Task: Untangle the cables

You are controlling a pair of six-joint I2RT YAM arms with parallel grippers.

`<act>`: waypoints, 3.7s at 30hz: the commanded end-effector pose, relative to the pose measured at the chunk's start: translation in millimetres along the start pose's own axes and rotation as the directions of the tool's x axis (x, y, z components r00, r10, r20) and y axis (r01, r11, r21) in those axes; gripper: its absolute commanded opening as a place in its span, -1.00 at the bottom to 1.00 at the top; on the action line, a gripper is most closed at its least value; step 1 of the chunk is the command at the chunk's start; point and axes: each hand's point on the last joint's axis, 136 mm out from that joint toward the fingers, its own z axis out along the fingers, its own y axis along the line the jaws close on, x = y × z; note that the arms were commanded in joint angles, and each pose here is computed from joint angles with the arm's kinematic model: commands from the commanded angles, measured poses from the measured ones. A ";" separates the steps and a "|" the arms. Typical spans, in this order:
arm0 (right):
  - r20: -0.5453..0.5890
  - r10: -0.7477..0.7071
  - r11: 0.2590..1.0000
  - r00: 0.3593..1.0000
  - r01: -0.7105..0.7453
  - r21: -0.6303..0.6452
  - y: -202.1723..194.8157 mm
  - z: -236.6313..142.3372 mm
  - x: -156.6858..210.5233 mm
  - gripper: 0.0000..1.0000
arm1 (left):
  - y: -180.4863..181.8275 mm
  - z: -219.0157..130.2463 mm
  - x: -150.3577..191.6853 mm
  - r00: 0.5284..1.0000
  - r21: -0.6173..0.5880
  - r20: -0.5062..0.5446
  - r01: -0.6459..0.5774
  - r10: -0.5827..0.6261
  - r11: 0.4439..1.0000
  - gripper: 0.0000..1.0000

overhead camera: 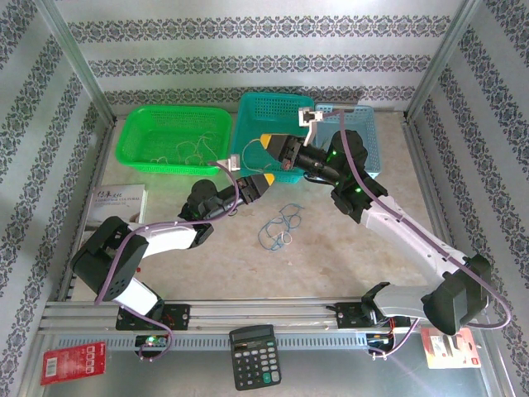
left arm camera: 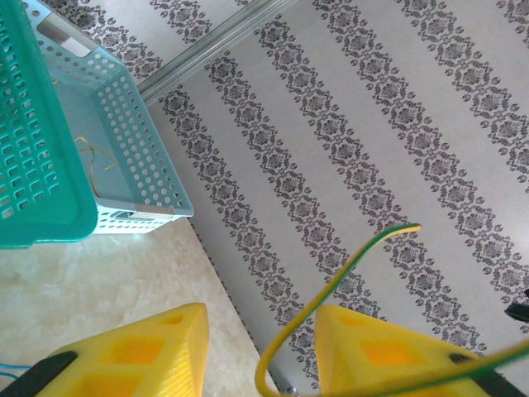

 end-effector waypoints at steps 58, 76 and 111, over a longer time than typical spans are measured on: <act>0.115 0.016 0.999 0.993 -0.011 -0.039 27.5 -18.9 -23.7 -1.00 | -47.0 -8.4 -30.2 0.958 0.154 0.117 -0.276 0.260 0.949 0.20; 0.184 -0.005 0.998 0.983 -0.007 0.066 -10.5 -35.2 -54.8 -1.00 | -32.0 -18.3 -16.6 0.974 0.152 0.068 -0.224 0.216 0.963 -1.00; 0.245 -0.069 0.932 0.967 -0.025 0.361 -123.3 -77.4 -112.8 -1.00 | -4.9 -15.7 24.8 0.970 0.107 -0.160 -0.167 0.182 0.980 0.03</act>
